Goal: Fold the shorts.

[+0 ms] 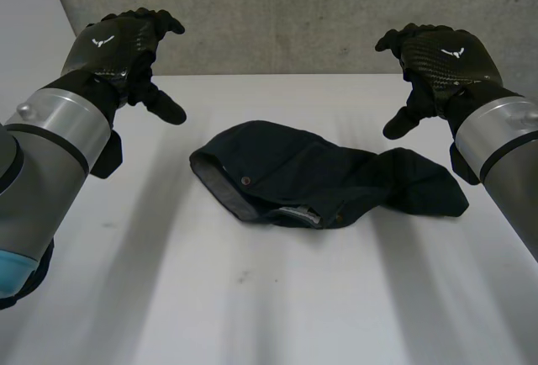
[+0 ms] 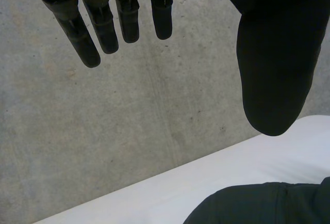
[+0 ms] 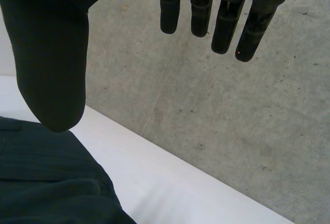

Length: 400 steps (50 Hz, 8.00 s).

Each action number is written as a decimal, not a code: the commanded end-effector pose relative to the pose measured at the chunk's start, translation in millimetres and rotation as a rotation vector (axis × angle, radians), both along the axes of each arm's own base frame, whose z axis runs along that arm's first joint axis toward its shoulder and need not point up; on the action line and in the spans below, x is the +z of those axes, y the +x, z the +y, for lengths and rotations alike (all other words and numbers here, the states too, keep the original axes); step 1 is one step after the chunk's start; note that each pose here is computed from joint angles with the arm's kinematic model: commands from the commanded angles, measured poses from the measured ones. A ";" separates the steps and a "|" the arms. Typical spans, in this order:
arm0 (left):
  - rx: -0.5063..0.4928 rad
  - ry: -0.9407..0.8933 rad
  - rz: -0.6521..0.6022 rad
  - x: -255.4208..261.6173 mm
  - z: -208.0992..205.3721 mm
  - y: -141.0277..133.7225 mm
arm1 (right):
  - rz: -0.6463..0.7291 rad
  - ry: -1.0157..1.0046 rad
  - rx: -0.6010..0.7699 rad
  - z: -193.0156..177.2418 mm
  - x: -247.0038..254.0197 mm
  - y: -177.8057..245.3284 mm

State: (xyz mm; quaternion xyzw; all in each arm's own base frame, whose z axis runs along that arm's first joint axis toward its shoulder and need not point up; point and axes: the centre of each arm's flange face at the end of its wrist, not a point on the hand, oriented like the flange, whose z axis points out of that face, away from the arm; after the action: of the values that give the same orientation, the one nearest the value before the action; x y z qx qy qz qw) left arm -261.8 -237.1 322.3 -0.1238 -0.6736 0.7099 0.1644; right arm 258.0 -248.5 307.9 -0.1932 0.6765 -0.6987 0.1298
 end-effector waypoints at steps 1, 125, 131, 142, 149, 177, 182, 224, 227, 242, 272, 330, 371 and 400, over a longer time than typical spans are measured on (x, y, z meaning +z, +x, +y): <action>0.002 0.002 0.017 -2.4 -2.3 -5.1 | 0.077 -0.026 0.009 -10.3 -4.7 3.3; 0.004 -0.039 0.032 -3.0 -6.0 -6.5 | 0.809 0.142 -0.200 -82.2 -95.4 -89.0; 0.002 -0.032 0.028 -5.6 -6.0 -7.1 | 0.637 0.069 -0.139 -56.7 -77.6 -43.6; 0.005 -0.029 0.027 -6.1 -5.3 -6.0 | 0.339 0.082 0.210 54.0 -64.1 52.1; 0.008 -0.017 0.020 -10.1 -5.2 -4.7 | 0.381 0.269 0.323 97.1 -119.9 64.4; 0.012 0.021 0.000 -34.7 -8.4 -5.2 | 0.381 0.309 0.221 74.4 -187.9 51.5; 0.012 0.022 0.000 -35.3 -8.5 -5.3 | 0.369 0.291 0.184 62.8 -186.8 46.9; -0.159 0.048 -0.352 -163.8 -60.4 -51.6 | 0.350 -0.022 0.174 51.5 -17.0 27.8; -0.165 0.050 -0.337 -169.2 -66.7 -58.6 | 0.345 -0.034 0.188 60.0 -13.3 28.1; -0.180 0.147 -0.209 -176.8 -84.8 -70.9 | 0.312 -0.111 0.169 68.6 12.7 19.8; -0.093 -0.341 -0.025 83.0 5.7 7.6 | 0.426 -0.290 -0.030 30.3 92.3 -15.5; -0.047 0.173 -0.479 -165.7 -73.0 -20.7 | 0.586 0.060 0.116 -57.7 -142.8 67.7; -0.063 -0.361 -0.768 -92.1 -59.8 -58.8 | 0.675 0.232 0.091 -28.5 -84.8 6.8; -0.110 -0.432 -0.460 -162.6 -121.8 -128.8 | 0.475 -0.136 -0.229 -103.9 -96.8 16.6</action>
State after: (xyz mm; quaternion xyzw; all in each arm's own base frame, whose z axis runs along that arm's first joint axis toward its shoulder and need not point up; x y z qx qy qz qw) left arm -399.6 -373.1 139.2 -0.3675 -0.5058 0.7804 -0.0132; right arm 281.1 -377.1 156.4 -0.3405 0.6512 -0.6417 -0.2195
